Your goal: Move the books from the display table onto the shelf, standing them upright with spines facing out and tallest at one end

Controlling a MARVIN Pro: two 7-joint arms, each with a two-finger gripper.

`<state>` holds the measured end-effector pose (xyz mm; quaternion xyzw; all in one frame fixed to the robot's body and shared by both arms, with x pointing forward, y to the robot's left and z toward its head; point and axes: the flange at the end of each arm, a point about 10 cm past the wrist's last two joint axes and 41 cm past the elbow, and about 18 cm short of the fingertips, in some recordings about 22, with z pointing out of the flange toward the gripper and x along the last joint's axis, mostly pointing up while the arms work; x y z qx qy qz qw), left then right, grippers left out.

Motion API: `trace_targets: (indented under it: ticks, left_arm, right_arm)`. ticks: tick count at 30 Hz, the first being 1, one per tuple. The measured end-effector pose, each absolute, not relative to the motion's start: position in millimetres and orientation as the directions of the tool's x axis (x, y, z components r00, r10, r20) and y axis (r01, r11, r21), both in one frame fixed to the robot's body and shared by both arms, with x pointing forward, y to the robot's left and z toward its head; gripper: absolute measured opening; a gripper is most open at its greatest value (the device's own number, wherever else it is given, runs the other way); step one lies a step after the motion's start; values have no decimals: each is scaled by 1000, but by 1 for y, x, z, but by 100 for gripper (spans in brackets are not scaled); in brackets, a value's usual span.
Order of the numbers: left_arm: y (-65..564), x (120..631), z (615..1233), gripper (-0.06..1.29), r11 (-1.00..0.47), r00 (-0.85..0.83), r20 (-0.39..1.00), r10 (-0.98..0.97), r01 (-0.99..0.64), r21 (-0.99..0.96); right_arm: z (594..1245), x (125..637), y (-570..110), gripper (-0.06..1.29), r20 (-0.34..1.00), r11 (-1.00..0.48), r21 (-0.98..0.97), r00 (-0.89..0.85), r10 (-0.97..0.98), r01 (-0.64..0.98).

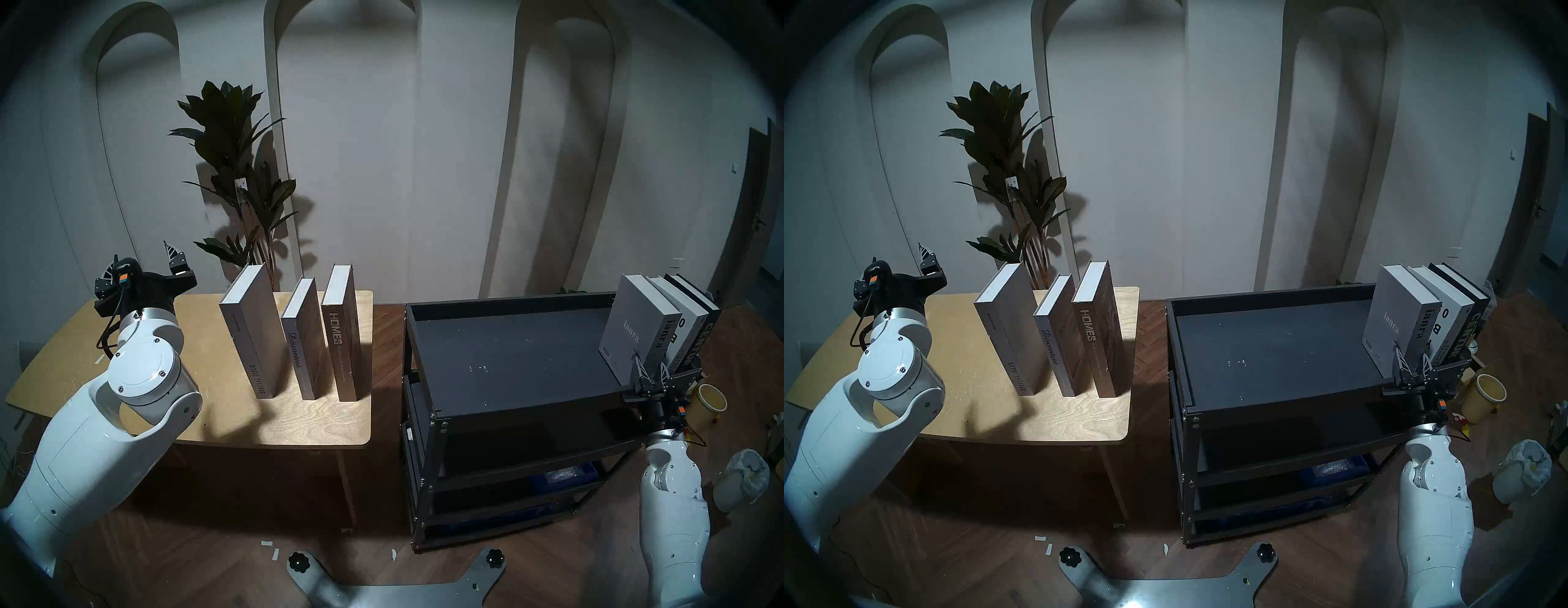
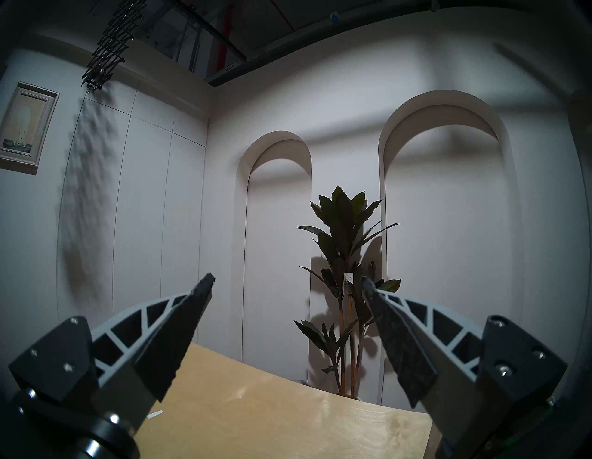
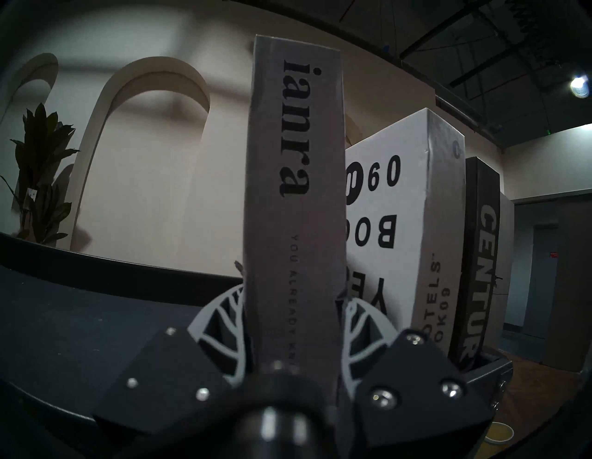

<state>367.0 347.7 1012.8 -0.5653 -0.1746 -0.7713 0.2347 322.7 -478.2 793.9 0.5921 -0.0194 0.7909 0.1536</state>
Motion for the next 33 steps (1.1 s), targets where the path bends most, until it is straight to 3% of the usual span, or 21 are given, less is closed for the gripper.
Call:
trace_targets:
  ticks: [23, 25, 26, 27, 28, 33]
  left_arm:
    - [338, 373, 1054, 123, -858, -294, 929, -223, 512, -43]
    - [337, 374, 1059, 123, -859, -298, 927, -229, 509, -49]
    - [337, 375, 1061, 123, -860, -299, 925, -233, 508, -52]
    - [337, 375, 1062, 123, -860, -300, 925, -235, 507, -54]
    - [336, 376, 1064, 123, -860, -300, 924, -237, 507, -57]
    - [334, 378, 1070, 123, -862, -299, 922, -247, 502, -68]
  right_arm:
    - [802, 325, -465, 35, 954, -940, 53, -261, 148, -337]
    - [804, 327, -463, 52, 954, -939, 45, -264, 141, -341]
    - [806, 327, -462, 75, 954, -938, 40, -267, 138, -343]
    - [807, 328, -461, 108, 954, -938, 36, -268, 135, -344]
    - [808, 329, -460, 123, 954, -938, 33, -269, 133, -345]
    - [812, 332, -456, 123, 954, -937, 20, -273, 122, -350]
